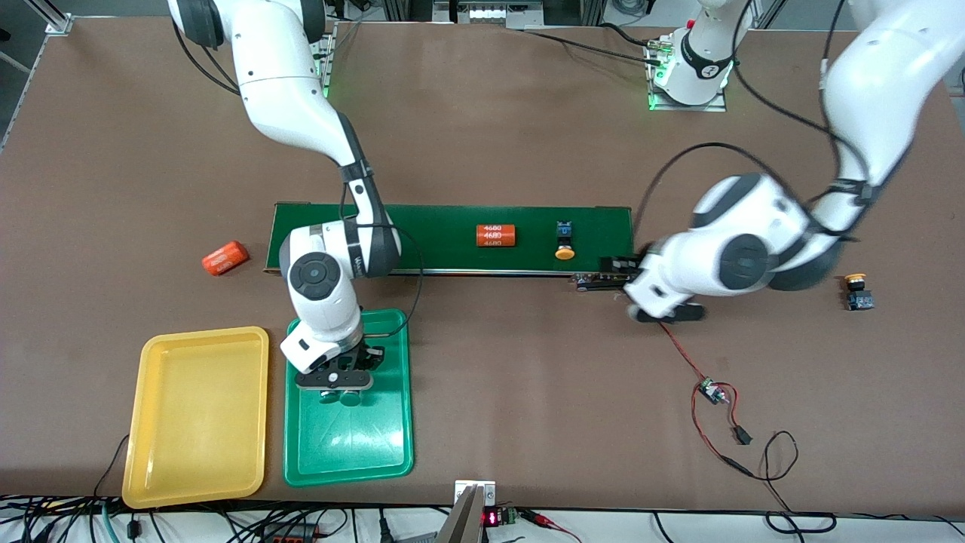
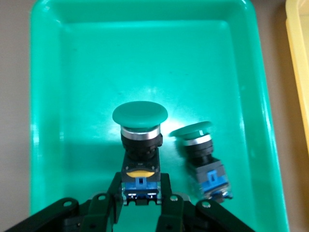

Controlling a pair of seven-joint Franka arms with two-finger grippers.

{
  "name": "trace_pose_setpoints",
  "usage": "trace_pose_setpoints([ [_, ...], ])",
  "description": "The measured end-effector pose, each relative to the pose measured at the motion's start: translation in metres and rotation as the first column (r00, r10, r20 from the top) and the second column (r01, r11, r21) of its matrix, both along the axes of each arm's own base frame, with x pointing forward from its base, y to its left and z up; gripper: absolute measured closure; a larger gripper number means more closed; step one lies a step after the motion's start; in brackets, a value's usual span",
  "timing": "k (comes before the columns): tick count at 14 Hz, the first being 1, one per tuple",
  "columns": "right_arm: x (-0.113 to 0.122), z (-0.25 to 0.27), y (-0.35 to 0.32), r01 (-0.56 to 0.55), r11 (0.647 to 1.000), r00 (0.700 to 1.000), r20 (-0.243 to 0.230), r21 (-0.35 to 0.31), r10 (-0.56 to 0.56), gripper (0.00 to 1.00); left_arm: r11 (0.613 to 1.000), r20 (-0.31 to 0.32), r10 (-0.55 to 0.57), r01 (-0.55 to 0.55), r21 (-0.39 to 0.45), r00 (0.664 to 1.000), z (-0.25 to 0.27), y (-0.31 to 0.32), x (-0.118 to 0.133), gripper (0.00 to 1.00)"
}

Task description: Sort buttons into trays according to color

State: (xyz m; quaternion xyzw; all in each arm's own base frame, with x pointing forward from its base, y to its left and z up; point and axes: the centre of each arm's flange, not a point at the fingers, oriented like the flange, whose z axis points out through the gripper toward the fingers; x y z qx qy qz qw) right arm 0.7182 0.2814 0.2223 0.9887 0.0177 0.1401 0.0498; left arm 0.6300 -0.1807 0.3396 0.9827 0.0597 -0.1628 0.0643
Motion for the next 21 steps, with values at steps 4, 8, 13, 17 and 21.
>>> trace_pose_setpoints([
  [4,-0.007,-0.027,0.014,-0.022,0.999,1.000,-0.011,0.023,0.022,0.67,0.990,-0.004,0.113,-0.112,0.090,0.994,0.011,0.091,0.027,0.00],
  [8,-0.007,-0.027,0.020,0.013,0.995,1.000,-0.027,0.103,-0.011,0.47,0.945,-0.009,0.221,-0.212,0.247,0.975,-0.036,0.198,0.037,0.00],
  [13,-0.001,0.021,0.025,0.024,0.988,1.000,-0.020,0.149,-0.021,0.00,0.931,-0.020,0.047,-0.036,0.363,0.999,-0.086,0.305,0.034,0.00],
  [17,-0.006,0.080,0.023,0.043,0.984,0.996,-0.080,0.172,-0.030,0.00,0.957,0.038,-0.097,0.082,0.278,0.995,-0.110,0.397,0.025,0.00],
  [21,-0.012,0.145,0.001,0.078,0.982,0.988,-0.145,0.170,-0.054,0.00,0.964,0.033,-0.131,0.120,0.237,0.991,-0.129,0.452,0.005,0.00],
])
